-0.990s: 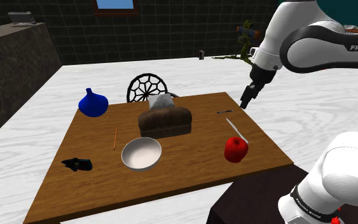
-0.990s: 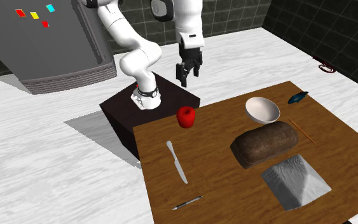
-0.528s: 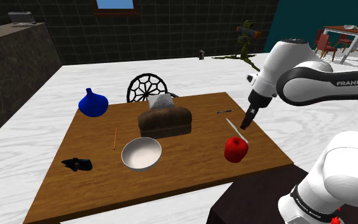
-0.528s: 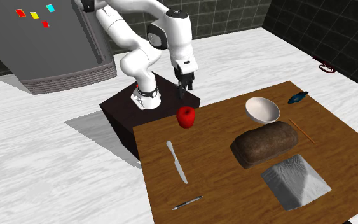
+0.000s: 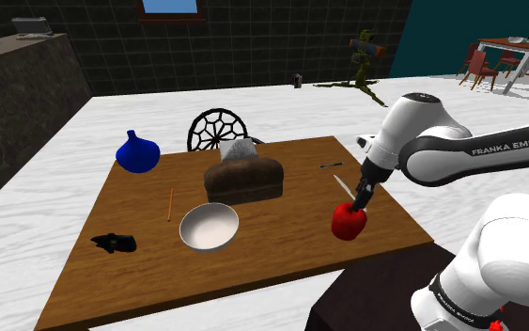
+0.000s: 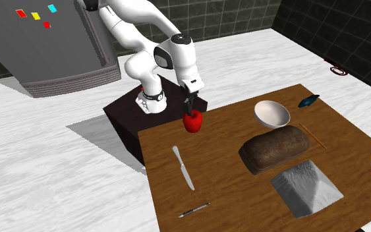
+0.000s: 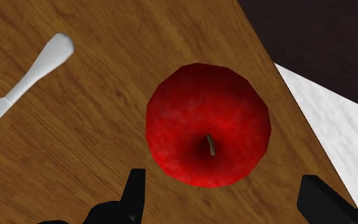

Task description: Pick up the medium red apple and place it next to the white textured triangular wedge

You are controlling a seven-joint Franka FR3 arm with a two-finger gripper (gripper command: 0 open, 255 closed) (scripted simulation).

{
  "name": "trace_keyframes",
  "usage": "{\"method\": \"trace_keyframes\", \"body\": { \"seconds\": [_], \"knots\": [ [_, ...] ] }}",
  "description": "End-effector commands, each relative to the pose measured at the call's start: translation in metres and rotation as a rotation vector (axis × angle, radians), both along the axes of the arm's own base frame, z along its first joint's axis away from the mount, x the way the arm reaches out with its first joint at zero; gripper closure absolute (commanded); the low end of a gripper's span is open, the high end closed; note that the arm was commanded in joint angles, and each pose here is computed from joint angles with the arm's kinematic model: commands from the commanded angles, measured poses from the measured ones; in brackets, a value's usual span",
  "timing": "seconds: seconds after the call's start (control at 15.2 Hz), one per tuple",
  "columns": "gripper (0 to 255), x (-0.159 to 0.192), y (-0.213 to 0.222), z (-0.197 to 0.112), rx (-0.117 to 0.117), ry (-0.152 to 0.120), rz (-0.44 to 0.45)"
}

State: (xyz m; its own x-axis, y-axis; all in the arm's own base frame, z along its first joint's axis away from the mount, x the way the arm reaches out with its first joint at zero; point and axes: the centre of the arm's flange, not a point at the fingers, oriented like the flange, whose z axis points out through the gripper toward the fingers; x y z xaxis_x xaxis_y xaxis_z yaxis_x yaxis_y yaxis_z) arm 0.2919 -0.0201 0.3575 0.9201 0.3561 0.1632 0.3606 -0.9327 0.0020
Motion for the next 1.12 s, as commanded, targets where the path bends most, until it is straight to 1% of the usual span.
{"method": "trace_keyframes", "body": {
  "seconds": [0.0, 0.2, 0.66, 0.73, 1.06],
  "knots": [
    [0, 0.001, 0.001, -0.010, 0.000, -0.001, 0.001],
    [0, 0.003, 0.002, -0.024, 0.000, -0.001, 0.001],
    [0, 0.003, 0.002, -0.024, 0.000, -0.001, 0.001],
    [255, 0.003, 0.002, -0.024, 0.000, -0.001, 0.001],
    [255, 0.003, 0.002, -0.024, 0.000, -0.001, 0.001]
  ]
}}
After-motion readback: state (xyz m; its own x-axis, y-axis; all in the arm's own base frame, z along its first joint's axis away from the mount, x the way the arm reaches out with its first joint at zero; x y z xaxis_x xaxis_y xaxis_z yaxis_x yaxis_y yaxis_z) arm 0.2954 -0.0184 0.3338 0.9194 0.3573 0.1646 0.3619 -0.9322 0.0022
